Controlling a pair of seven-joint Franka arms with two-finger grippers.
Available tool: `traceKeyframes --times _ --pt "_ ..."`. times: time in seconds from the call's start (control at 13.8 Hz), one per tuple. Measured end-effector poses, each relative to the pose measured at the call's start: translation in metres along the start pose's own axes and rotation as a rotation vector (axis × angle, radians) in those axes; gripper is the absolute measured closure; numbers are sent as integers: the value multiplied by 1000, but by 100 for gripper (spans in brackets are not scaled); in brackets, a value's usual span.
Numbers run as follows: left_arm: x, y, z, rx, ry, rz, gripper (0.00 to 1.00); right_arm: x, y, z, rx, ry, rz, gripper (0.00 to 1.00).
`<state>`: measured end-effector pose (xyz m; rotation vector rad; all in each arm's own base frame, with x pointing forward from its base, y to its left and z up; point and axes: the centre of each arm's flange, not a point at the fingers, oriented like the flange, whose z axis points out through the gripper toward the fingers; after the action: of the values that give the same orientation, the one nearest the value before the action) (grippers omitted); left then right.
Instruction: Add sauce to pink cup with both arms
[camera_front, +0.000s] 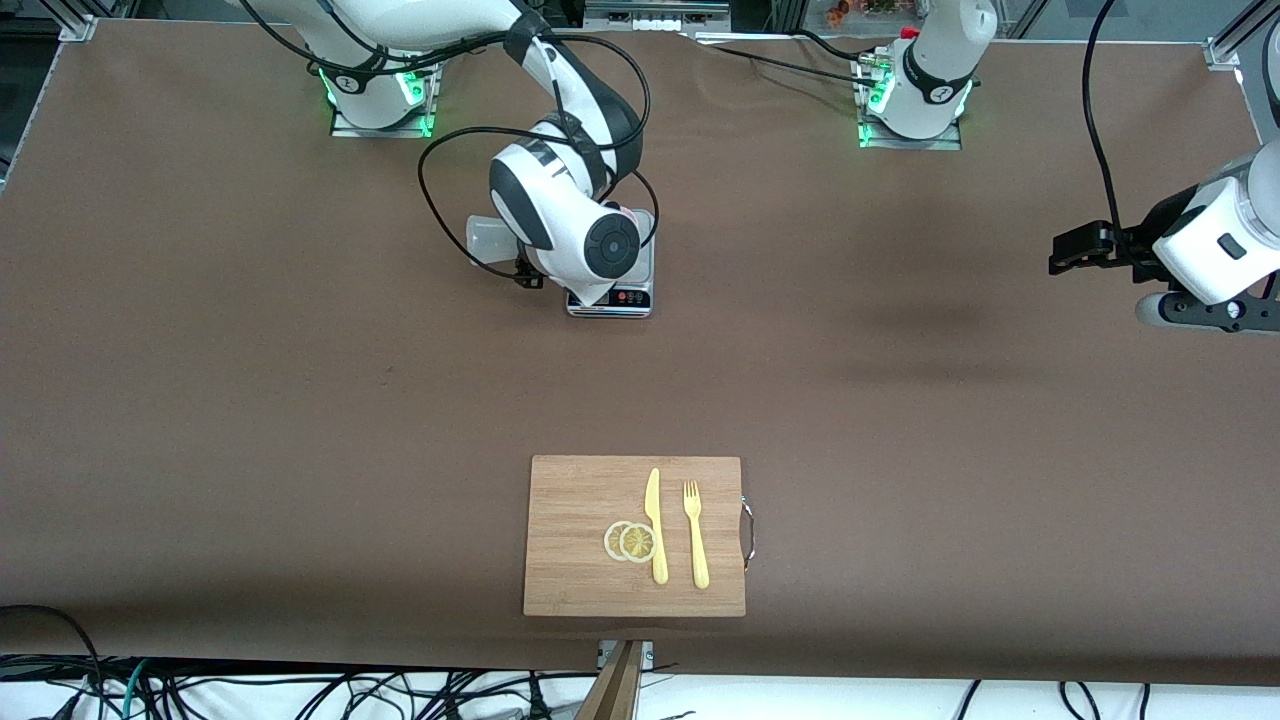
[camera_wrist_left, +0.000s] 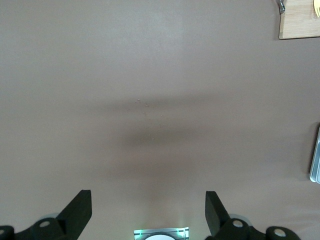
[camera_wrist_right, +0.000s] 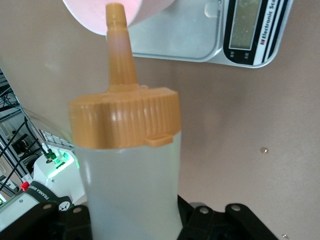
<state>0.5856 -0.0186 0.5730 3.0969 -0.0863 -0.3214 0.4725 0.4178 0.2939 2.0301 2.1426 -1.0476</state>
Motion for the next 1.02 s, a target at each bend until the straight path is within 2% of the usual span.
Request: traceKeyframes --times 0.36,0.51,0.8,1.02 --pt "0 0 0 0 0 0 0 3 1 2 10 -9 -10 70" --pt "0 0 0 0 0 0 0 -10 12 0 27 23 -27 70" --pt "0 0 0 0 0 0 0 -70 53 -6 116 214 -83 70" --pt "0 0 0 0 0 0 0 -128 86 -5 164 402 -141 70"
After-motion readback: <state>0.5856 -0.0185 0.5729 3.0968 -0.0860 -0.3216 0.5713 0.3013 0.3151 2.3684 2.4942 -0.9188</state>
